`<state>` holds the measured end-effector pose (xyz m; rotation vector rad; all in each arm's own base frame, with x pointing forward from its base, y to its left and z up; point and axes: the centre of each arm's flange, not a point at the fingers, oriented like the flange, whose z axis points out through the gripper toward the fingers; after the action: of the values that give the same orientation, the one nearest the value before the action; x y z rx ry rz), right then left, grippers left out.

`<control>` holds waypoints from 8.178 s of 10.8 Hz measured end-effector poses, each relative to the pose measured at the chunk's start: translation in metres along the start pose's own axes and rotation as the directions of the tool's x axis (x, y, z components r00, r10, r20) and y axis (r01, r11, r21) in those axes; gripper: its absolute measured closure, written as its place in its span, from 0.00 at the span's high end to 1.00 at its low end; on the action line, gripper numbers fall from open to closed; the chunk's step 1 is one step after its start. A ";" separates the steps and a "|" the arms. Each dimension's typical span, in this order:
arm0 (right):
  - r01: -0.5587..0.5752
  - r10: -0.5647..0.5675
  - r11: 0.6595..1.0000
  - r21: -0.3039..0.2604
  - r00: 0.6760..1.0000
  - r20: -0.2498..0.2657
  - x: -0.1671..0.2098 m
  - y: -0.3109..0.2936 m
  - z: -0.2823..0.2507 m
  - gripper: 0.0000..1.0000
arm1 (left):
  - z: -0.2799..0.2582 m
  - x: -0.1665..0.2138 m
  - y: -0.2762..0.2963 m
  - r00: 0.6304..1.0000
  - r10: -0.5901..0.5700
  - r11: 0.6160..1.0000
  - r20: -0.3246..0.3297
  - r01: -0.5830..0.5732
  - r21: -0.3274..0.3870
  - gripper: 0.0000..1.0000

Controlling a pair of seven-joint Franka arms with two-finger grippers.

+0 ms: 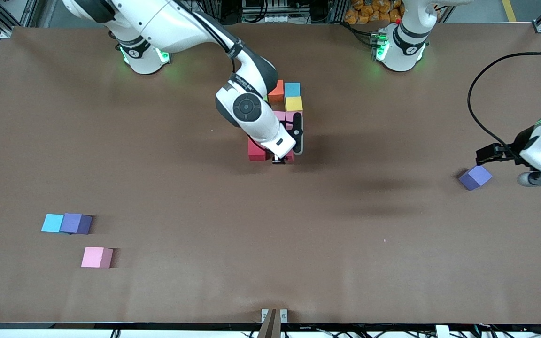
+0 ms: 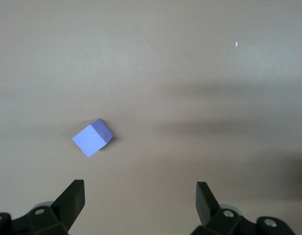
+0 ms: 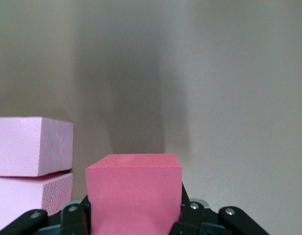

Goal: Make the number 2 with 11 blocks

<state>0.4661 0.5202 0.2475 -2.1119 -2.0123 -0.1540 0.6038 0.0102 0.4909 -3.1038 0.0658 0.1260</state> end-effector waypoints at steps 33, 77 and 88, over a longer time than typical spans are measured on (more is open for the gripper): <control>-0.072 0.073 0.992 -0.102 0.997 0.001 -0.045 -0.024 0.047 1.00 | 0.270 -0.032 -0.169 0.761 -0.648 0.762 -0.043 0.646 -0.048 1.00; -0.983 0.999 0.048 -0.179 0.048 0.007 -0.483 0.083 -0.505 1.00 | 0.236 -0.093 0.438 -0.018 -0.980 -0.007 0.200 0.998 0.057 0.58; -0.984 0.999 0.034 -0.176 0.036 -0.007 -0.489 0.083 -0.512 1.00 | 0.260 -0.106 0.462 0.054 -0.984 0.055 0.169 0.999 -0.001 0.58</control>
<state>0.5600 -0.0761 0.6270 -3.0849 0.0103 0.1099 0.4569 -0.4377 0.2252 -2.3368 -2.1353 0.2547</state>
